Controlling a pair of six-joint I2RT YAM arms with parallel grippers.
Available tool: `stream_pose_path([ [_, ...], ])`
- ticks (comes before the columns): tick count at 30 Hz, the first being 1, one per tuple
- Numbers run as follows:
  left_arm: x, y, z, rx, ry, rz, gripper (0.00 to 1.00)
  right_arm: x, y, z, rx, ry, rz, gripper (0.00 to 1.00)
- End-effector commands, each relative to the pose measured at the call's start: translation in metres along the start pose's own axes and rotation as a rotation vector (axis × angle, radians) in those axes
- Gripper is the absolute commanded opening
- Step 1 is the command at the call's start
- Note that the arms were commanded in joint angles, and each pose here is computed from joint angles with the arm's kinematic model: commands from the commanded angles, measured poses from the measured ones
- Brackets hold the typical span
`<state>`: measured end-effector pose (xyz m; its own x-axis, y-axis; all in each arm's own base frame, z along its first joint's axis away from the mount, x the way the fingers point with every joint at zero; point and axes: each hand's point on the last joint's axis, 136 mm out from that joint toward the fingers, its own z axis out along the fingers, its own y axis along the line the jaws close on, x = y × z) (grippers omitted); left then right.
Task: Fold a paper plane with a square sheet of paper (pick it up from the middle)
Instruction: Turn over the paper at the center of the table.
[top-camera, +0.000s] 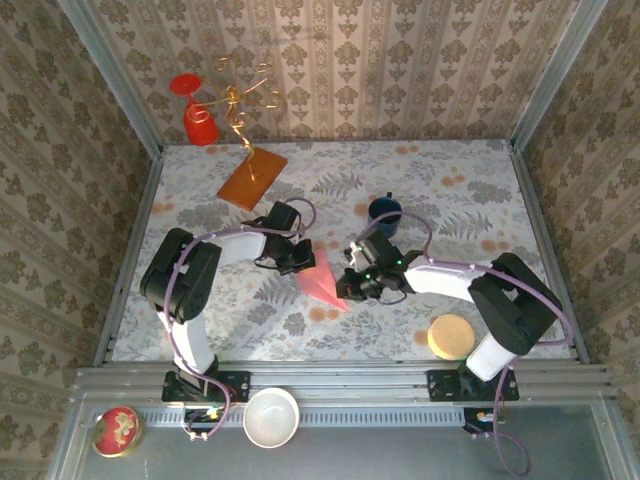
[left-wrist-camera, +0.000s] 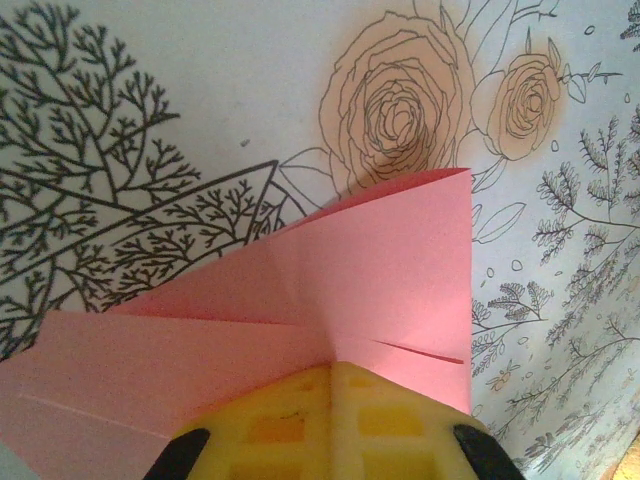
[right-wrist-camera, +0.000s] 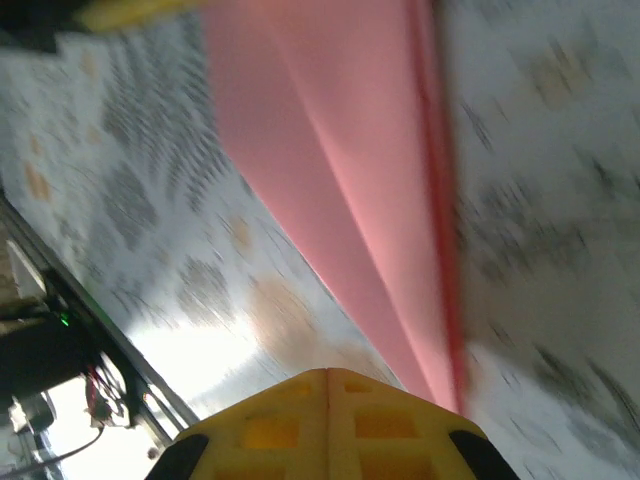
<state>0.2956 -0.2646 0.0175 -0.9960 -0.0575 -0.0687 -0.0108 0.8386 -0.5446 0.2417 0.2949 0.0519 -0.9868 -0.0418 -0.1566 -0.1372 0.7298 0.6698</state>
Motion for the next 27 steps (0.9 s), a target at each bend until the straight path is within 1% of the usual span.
stream_pose_path([
  [1,0.021,0.051,0.013,-0.193,0.056,-0.057,0.04,-0.017,-0.003,0.009,0.027,-0.019,0.009,0.04],
  [5,0.005,0.017,-0.004,-0.088,0.005,-0.026,0.08,-0.039,-0.002,0.01,0.048,-0.072,-0.004,0.09],
  [8,-0.011,-0.02,-0.028,0.018,-0.064,0.008,0.15,-0.055,-0.006,0.003,0.08,-0.142,-0.002,0.18],
  [11,-0.022,-0.037,-0.053,0.063,-0.144,0.021,0.24,-0.068,-0.013,-0.004,0.087,-0.209,0.024,0.28],
  [12,-0.024,-0.037,-0.06,0.068,-0.169,0.015,0.28,-0.072,-0.014,-0.005,0.072,-0.227,0.027,0.31],
  [14,-0.026,-0.034,-0.072,0.082,-0.213,-0.003,0.34,-0.074,-0.014,-0.004,0.052,-0.235,0.019,0.32],
  [17,-0.026,-0.022,-0.087,0.1,-0.275,-0.048,0.47,-0.076,-0.009,0.002,0.021,-0.202,-0.023,0.32],
  [18,-0.025,-0.017,-0.092,0.107,-0.294,-0.066,0.5,-0.076,-0.005,0.003,0.006,-0.191,-0.038,0.33],
  [22,-0.021,0.003,-0.106,0.141,-0.359,-0.139,0.56,-0.076,0.002,0.011,-0.028,-0.147,-0.083,0.34],
  [25,-0.014,0.012,-0.112,0.151,-0.38,-0.168,0.61,-0.077,0.0,0.017,-0.022,-0.126,-0.093,0.34],
  [27,-0.009,0.016,-0.113,0.152,-0.383,-0.178,0.64,-0.077,0.003,0.019,-0.038,-0.118,-0.105,0.32],
])
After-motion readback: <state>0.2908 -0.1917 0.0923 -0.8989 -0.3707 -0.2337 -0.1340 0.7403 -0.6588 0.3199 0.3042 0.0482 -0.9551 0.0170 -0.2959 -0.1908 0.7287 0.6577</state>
